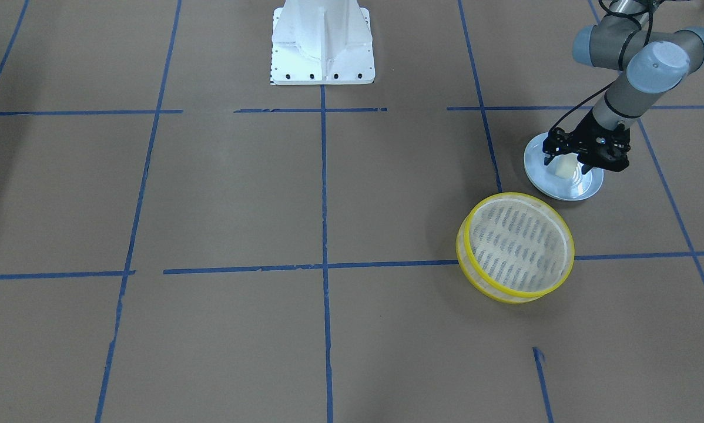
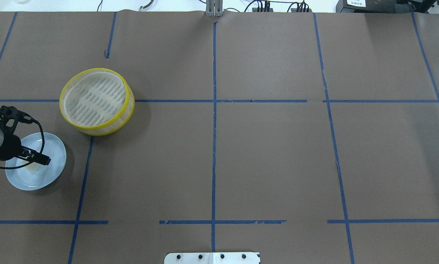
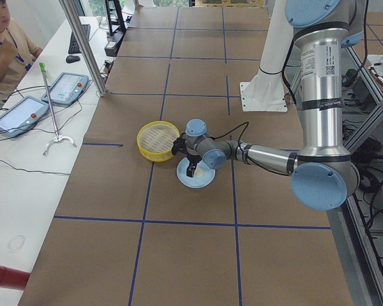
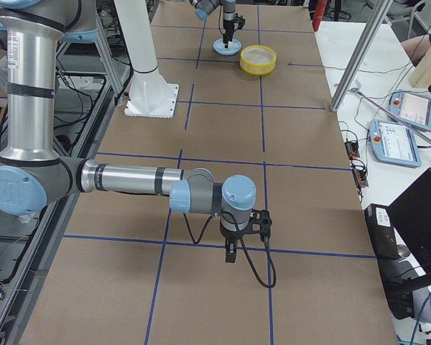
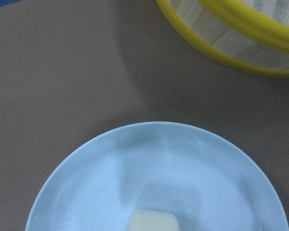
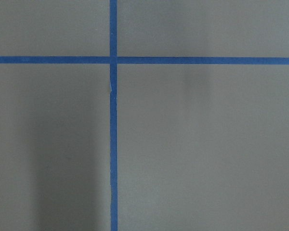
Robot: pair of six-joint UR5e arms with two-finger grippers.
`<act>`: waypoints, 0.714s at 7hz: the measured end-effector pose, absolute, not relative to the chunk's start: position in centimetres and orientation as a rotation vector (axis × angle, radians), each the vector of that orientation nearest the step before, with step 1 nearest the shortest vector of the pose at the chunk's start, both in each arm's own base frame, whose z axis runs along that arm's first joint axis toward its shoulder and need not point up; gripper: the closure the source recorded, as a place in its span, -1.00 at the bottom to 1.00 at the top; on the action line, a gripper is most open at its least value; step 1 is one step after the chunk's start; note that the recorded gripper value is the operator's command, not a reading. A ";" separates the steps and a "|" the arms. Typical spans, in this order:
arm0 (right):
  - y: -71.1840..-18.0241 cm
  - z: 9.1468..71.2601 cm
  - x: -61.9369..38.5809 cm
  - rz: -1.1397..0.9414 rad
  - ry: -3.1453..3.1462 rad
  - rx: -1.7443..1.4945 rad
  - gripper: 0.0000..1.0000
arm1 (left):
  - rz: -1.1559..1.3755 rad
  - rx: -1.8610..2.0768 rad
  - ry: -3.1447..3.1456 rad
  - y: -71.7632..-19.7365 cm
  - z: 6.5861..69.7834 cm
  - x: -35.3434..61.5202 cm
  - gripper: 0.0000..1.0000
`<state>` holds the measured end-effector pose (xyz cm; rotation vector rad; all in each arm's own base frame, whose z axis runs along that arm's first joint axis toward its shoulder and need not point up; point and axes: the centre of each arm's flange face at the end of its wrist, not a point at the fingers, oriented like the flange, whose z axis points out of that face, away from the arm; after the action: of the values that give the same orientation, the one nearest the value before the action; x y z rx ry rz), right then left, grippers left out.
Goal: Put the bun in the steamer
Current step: 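Lower the left gripper over the white bun on the blue plate and grasp it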
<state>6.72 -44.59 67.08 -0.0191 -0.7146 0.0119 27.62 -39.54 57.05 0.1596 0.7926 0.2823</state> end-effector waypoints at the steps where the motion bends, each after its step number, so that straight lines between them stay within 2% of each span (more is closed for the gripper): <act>1: -44.6 67.1 6.7 0.012 -0.715 -0.019 -1.00 | 0.288 0.150 0.786 -39.2 57.4 27.9 -0.25; 2: -44.6 67.1 6.7 0.012 -0.715 -0.019 -1.00 | 0.292 0.145 0.784 -39.0 57.6 28.1 -0.14; 4: -44.6 67.1 6.7 0.012 -0.715 -0.019 -1.00 | 0.295 0.147 0.787 -38.8 57.3 28.0 0.35; 5: -44.6 67.1 6.7 0.012 -0.715 -0.019 -1.00 | 0.295 0.148 0.789 -38.8 57.2 28.0 0.40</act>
<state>6.72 -44.60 67.08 -0.0190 -0.7147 0.0118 27.97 -38.78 57.17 0.1481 0.7893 0.2948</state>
